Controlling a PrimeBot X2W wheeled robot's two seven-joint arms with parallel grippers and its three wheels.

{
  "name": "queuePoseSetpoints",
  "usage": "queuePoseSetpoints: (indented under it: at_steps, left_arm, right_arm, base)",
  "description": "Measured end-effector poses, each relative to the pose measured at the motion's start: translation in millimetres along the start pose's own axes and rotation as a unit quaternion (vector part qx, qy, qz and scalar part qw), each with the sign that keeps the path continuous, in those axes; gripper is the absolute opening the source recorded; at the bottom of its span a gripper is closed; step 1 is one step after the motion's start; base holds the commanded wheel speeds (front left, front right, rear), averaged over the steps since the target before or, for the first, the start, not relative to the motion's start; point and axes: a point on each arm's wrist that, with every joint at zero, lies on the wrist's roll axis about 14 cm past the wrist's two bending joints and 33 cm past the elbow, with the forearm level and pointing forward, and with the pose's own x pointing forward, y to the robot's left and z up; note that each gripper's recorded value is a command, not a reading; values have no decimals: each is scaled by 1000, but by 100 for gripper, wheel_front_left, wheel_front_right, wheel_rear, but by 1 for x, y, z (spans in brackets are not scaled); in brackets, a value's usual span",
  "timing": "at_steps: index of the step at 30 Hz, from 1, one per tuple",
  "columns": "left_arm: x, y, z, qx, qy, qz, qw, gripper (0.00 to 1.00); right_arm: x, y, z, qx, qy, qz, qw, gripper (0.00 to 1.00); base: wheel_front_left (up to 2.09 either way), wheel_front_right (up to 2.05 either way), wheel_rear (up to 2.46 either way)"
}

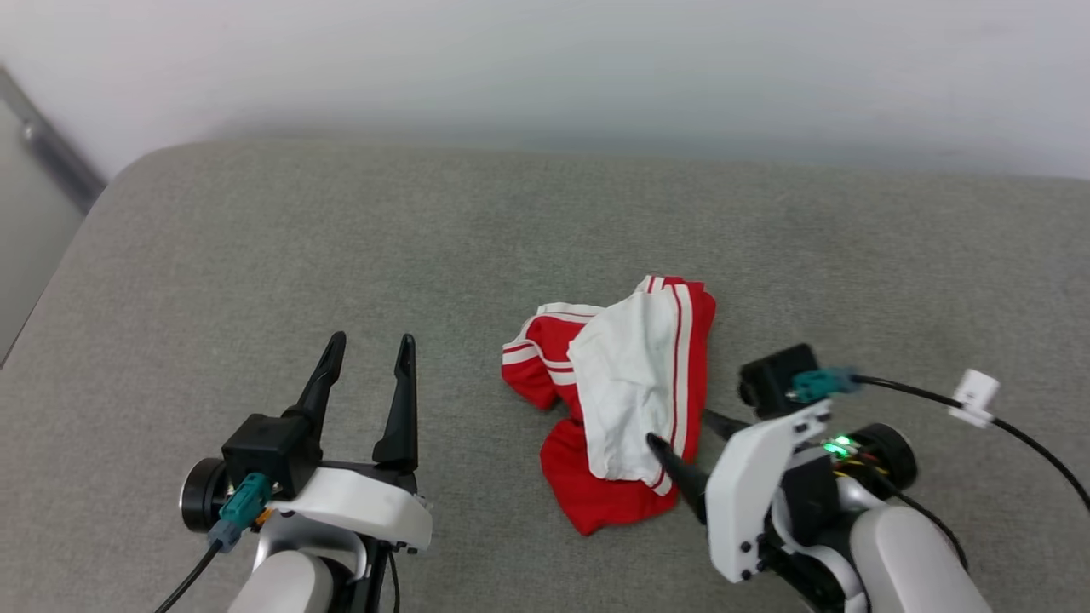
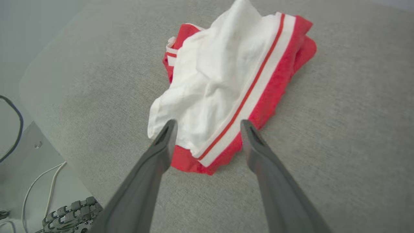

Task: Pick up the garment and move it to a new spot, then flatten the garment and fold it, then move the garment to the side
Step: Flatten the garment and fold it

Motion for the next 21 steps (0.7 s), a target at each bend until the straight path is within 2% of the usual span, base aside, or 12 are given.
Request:
queuePoseSetpoints:
  at_steps: [6, 12, 13, 14, 15, 21]
  left_arm:
    - [3, 8, -3, -1, 1, 12, 1000, 100]
    - [4, 12, -9, -2, 6, 21, 1000, 100]
    - [4, 12, -9, -2, 7, 21, 1000, 100]
    - [4, 12, -10, -2, 7, 21, 1000, 100]
    - [3, 12, -10, -3, 7, 21, 1000, 100]
    - [4, 10, -9, -4, 4, 18, 1000, 100]
  right_arm:
    - [27, 39, -7, -37, 54, 71, 995, 100]
    - [44, 42, -24, -45, 100, 85, 990, 100]
    - [46, 39, -28, -49, 108, 81, 990, 93]
    - [47, 36, -30, -49, 113, 77, 989, 16]
    - [48, 35, -29, -46, 111, 76, 990, 0]
    - [44, 23, -15, -40, 79, 57, 995, 0]
  base:
    - [0, 0, 0]
    - [0, 0, 0]
    - [0, 0, 0]
    - [0, 0, 0]
    - [0, 0, 0]
    - [0, 0, 0]
